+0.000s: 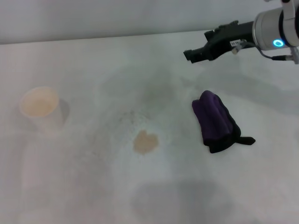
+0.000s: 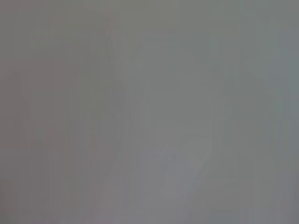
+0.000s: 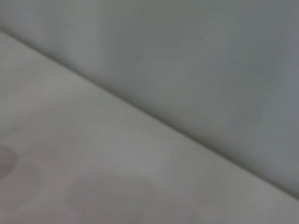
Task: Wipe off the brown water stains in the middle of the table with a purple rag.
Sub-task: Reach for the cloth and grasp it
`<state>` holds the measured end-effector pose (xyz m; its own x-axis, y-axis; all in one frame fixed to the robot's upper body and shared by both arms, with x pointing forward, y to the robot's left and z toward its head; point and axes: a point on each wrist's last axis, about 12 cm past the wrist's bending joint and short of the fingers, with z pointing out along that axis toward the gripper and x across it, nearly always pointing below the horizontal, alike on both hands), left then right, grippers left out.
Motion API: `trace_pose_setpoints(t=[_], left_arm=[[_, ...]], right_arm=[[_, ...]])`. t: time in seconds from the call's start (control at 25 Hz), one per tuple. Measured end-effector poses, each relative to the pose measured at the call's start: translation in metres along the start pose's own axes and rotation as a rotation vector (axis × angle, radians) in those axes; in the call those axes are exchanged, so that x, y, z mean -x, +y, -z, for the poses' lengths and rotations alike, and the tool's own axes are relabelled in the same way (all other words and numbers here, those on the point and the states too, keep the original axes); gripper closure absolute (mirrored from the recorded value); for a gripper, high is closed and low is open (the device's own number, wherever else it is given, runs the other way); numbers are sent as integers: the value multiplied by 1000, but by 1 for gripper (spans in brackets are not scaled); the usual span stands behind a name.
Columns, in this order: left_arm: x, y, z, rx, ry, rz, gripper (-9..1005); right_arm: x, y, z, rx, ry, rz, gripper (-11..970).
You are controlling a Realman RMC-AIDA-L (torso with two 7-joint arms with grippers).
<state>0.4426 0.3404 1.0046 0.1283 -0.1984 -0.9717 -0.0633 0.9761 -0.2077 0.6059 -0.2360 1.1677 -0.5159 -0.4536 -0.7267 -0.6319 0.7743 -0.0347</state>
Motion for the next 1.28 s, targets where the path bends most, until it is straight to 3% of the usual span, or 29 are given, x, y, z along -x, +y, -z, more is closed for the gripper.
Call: trace_pose_setpoints(t=[0.28,0.6,0.8,1.28], left_arm=[[-2,1,-8,-1,29,-56,107],[-2,-2,-21,-15,45,-69,106],[-6,-8,-26,-20,67,-76,106],[-8,-12,-27,-23,73,-64,106]], right_arm=[[11,25,41,-67,201,-18,132],[-10,58,29,0,344,-54,134],[-20,58,17,0,372,-64,136],[-44,40,-11,-7,451,-26,139]])
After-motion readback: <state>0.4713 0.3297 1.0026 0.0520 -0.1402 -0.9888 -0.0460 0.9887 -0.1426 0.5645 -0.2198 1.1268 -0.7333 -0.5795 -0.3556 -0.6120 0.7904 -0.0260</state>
